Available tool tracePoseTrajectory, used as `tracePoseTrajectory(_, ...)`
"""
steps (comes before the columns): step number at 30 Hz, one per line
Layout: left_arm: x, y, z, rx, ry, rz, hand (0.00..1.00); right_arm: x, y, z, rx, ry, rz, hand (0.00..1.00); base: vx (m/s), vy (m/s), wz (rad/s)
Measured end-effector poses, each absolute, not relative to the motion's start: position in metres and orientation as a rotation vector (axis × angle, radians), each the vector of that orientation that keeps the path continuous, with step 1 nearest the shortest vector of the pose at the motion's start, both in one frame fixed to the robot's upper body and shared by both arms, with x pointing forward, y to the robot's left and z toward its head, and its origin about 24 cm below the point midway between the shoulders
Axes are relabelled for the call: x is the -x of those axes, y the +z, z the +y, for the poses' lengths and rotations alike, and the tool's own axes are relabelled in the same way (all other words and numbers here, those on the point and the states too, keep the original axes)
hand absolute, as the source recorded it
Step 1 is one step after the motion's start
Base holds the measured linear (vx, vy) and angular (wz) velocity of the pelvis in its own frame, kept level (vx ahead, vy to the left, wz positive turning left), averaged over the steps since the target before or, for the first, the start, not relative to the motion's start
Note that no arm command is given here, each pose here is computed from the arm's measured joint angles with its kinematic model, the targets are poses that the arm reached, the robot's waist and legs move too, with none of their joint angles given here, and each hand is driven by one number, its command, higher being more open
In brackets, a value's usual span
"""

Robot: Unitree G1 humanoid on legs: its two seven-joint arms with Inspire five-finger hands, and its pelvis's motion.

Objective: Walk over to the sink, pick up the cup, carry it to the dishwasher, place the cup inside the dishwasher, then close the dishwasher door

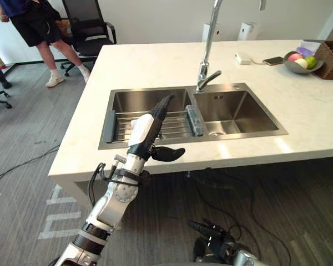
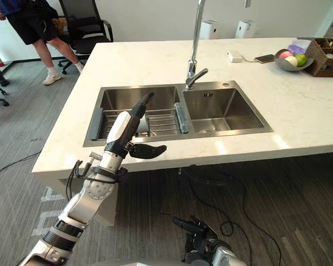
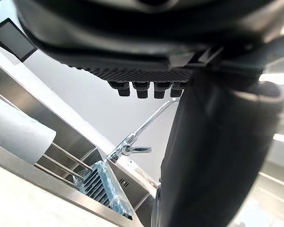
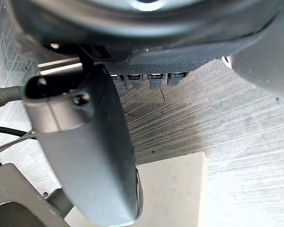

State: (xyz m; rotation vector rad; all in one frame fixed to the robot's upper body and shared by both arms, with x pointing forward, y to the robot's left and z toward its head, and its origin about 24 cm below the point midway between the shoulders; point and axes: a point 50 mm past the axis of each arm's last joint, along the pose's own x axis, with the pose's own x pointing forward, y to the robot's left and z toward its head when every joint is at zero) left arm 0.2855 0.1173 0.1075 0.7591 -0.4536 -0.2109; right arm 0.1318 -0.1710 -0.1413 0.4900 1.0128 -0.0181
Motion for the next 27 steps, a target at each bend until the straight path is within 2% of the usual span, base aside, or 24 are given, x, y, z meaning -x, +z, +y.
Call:
tracePoseTrajectory(10,-0.338,0.140,0.123,-0.867,-0.145,-0.384,1.00,-0.143,-0.139,-0.173,-0.479,0.005,1.003,1.00,0.04,0.016,-0.02)
tracePoseTrajectory(13,-0.344,0.139,0.127,-0.875,-0.144,-0.343,1.00,-0.144,-0.139,-0.174,-0.476,0.006,1.004,1.00,-0.02,0.014,-0.02)
tracePoseTrajectory(19,-0.361,0.116,0.151,-0.911,-0.101,-0.109,1.00,-0.147,-0.138,-0.171,-0.471,0.025,1.003,1.00,-0.06,-0.007,-0.05)
tracePoseTrajectory(27,-0.377,0.126,0.163,-0.946,-0.034,-0.050,1.00,-0.150,-0.135,-0.167,-0.474,0.051,0.989,1.00,-0.05,-0.032,-0.13)
